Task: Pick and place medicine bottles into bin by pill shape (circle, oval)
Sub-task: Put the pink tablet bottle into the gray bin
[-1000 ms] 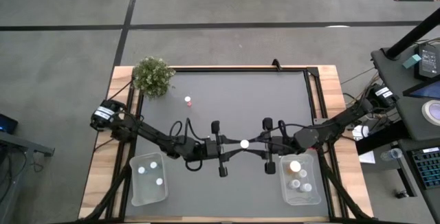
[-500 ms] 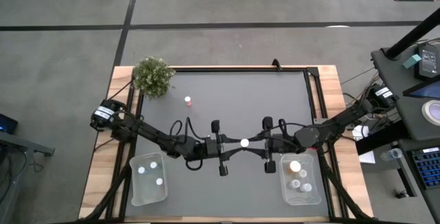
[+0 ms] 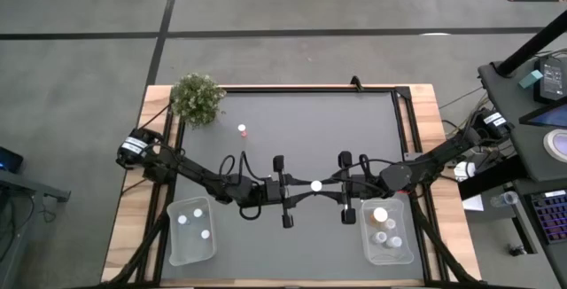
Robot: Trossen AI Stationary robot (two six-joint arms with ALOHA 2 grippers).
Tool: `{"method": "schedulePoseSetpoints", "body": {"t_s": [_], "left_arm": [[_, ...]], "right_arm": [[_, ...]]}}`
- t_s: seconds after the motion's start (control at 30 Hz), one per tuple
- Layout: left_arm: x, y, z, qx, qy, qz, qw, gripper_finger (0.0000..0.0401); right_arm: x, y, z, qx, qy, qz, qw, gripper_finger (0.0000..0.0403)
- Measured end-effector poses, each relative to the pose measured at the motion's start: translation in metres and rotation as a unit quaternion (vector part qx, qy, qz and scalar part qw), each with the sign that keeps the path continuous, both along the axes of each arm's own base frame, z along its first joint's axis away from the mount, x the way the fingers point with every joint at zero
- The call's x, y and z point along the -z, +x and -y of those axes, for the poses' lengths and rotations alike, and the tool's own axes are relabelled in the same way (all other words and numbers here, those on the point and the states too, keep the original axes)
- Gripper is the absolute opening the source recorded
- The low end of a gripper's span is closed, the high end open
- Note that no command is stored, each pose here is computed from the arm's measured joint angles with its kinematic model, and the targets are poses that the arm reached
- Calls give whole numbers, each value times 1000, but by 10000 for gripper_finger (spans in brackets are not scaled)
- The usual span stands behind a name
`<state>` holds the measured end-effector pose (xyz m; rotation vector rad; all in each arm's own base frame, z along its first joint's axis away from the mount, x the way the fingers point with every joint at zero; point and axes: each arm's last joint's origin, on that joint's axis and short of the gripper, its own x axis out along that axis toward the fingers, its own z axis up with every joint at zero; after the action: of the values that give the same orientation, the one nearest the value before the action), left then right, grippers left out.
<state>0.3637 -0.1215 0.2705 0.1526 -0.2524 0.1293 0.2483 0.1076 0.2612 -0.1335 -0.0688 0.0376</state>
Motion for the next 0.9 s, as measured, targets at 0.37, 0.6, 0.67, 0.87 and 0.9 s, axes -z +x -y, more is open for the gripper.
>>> {"method": "schedulePoseSetpoints", "body": {"t_s": [0.37, 0.6, 0.67, 0.87, 0.9], "left_arm": [[0, 0, 0, 2, 1, 0, 1000, 112], [0, -4, -1, -5, 15, -36, 999, 183], [-4, -10, -1, -13, 27, -73, 997, 194], [-19, -35, -4, -11, 10, -170, 985, 203], [-22, -38, -5, -10, 2, -174, 985, 203]], "right_arm": [[1, 0, 0, 3, -5, -4, 1000, 73], [4, 0, 1, 8, -23, -19, 1000, 75], [6, -1, 1, 8, -38, -34, 999, 74], [7, -5, 4, 29, -71, -63, 995, 76], [7, -6, 5, 36, -75, -67, 994, 75]]}}
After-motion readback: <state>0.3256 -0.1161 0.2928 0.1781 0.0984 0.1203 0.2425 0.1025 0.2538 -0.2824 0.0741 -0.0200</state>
